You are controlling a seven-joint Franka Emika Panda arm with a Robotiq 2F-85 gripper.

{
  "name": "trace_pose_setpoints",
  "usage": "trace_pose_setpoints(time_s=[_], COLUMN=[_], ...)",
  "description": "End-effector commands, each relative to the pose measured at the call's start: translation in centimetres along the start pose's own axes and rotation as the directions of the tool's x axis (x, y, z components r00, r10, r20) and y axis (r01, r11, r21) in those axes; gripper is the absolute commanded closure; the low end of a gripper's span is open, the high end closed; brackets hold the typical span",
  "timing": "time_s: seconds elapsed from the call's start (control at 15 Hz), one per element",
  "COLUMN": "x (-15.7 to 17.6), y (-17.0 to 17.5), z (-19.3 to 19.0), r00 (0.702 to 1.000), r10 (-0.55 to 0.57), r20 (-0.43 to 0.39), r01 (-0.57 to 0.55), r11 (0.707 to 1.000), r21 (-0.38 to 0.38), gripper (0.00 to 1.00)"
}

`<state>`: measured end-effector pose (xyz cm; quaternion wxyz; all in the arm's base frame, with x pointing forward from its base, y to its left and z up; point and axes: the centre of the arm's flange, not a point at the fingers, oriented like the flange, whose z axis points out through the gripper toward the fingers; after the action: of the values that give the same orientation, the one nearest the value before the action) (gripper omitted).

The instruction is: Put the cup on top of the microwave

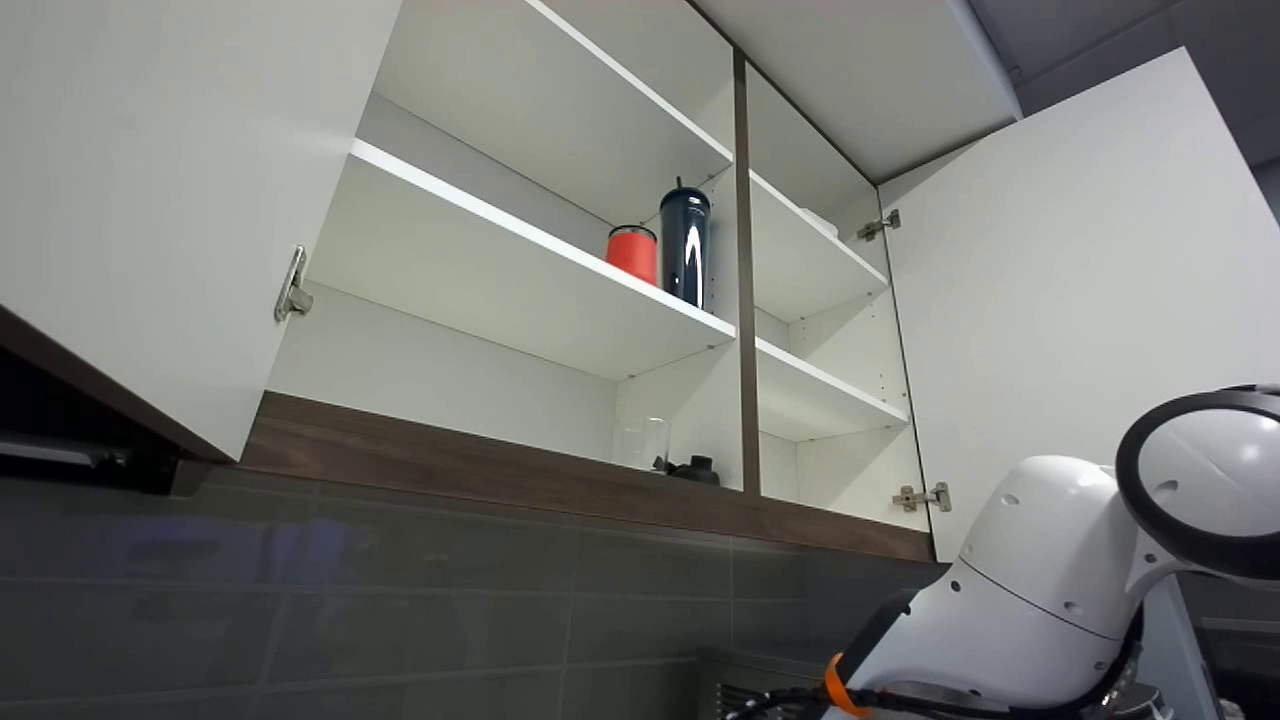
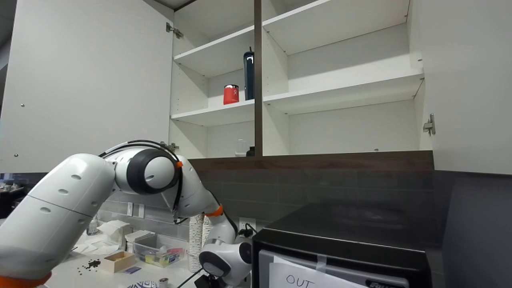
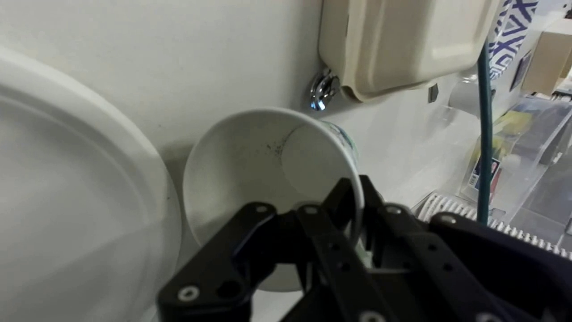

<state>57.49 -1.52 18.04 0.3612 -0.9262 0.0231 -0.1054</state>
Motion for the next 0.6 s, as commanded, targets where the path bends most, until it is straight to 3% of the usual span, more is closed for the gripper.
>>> trace_pose_setpoints(time_s=[0.0, 0.2, 0.53], x=[-0.4, -0.9, -3.0], y=[0.0, -1.9, -8.3], z=[-1.1, -3.1, -7.9], r00=[1.0, 0.998, 0.987], r10=[-0.01, -0.052, -0.149], r20=[-0.019, -0.041, -0.063], r01=[0.011, 0.054, 0.149], r11=[0.999, 0.998, 0.989], r21=[0.043, 0.036, -0.015], gripper=[0.98, 0.98, 0.98])
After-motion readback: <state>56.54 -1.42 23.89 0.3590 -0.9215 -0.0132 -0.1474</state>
